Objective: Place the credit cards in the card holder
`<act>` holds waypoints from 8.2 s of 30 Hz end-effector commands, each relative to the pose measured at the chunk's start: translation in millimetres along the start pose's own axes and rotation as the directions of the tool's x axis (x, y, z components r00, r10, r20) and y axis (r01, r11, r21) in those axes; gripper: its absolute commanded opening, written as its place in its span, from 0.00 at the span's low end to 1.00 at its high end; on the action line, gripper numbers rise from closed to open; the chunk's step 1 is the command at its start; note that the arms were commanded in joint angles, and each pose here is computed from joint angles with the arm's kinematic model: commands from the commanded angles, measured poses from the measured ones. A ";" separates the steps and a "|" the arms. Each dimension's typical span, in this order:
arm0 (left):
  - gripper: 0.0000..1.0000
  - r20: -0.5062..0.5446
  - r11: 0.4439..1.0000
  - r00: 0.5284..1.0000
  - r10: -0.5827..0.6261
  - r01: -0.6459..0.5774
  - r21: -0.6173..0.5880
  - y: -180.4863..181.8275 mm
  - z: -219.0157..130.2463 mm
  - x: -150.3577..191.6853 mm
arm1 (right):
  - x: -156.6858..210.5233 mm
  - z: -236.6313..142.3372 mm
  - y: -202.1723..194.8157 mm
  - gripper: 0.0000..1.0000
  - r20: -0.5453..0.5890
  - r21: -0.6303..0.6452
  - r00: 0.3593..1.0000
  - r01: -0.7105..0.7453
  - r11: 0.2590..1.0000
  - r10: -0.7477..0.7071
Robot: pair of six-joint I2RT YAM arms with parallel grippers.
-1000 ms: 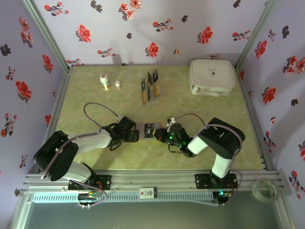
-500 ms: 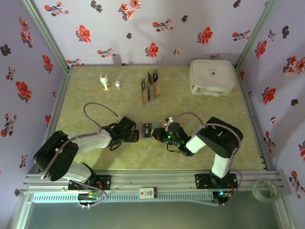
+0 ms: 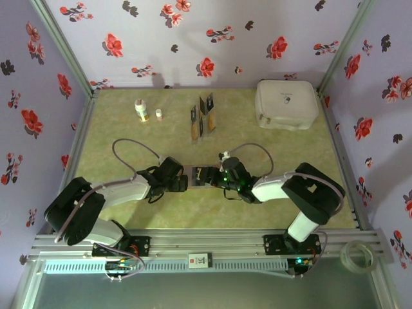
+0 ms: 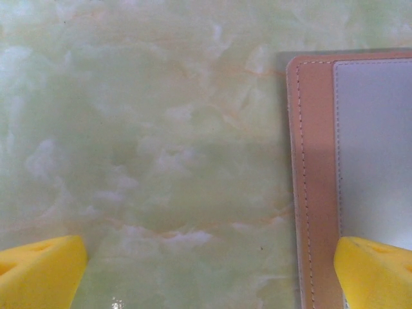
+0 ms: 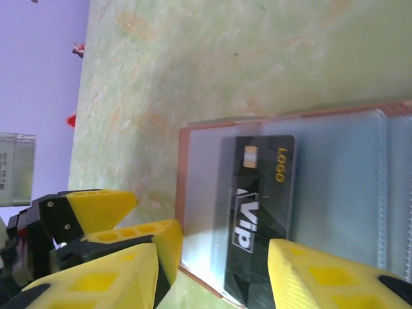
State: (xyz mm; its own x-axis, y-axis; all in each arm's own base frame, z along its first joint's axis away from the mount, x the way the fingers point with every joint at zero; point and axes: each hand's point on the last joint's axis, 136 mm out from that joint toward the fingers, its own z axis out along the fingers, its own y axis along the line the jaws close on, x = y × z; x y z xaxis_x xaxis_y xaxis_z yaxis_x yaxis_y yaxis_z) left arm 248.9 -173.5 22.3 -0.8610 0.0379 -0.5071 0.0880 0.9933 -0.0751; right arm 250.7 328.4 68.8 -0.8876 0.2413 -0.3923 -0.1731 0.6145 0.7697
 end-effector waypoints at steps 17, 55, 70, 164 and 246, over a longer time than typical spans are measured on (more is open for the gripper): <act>1.00 0.019 0.999 0.999 -0.039 0.040 -0.033 23.0 -9.7 -18.5 | -17.1 -8.0 -22.6 0.00 -0.264 0.390 0.936 0.326 0.861 -0.235; 1.00 -0.019 0.999 0.999 -0.040 0.040 0.010 13.9 13.3 -5.8 | -7.8 33.5 -30.9 0.00 -0.332 0.390 0.924 0.319 0.864 -0.191; 1.00 -0.020 0.999 0.999 -0.044 0.045 0.021 12.5 15.4 -4.2 | 3.8 52.8 -10.3 0.00 -0.360 0.330 0.913 0.318 0.888 -0.193; 1.00 -0.010 0.992 0.993 -0.122 0.121 -0.041 49.0 -8.8 -20.3 | -14.8 37.7 18.4 0.05 -0.341 0.295 0.904 0.362 0.884 -0.257; 1.00 0.013 0.989 0.999 0.034 -0.035 0.146 -63.8 -3.3 -20.0 | -20.1 48.9 -40.1 0.00 -0.366 0.230 0.923 0.210 0.950 -0.115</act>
State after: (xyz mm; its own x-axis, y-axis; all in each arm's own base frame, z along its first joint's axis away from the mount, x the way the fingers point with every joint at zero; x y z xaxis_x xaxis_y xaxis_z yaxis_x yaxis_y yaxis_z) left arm 258.7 -238.2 45.6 -0.8592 0.0551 -0.5087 0.1847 0.9606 -0.2079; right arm 297.9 330.3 24.8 -0.9505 -0.1230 -0.2854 -0.2628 0.8080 0.5273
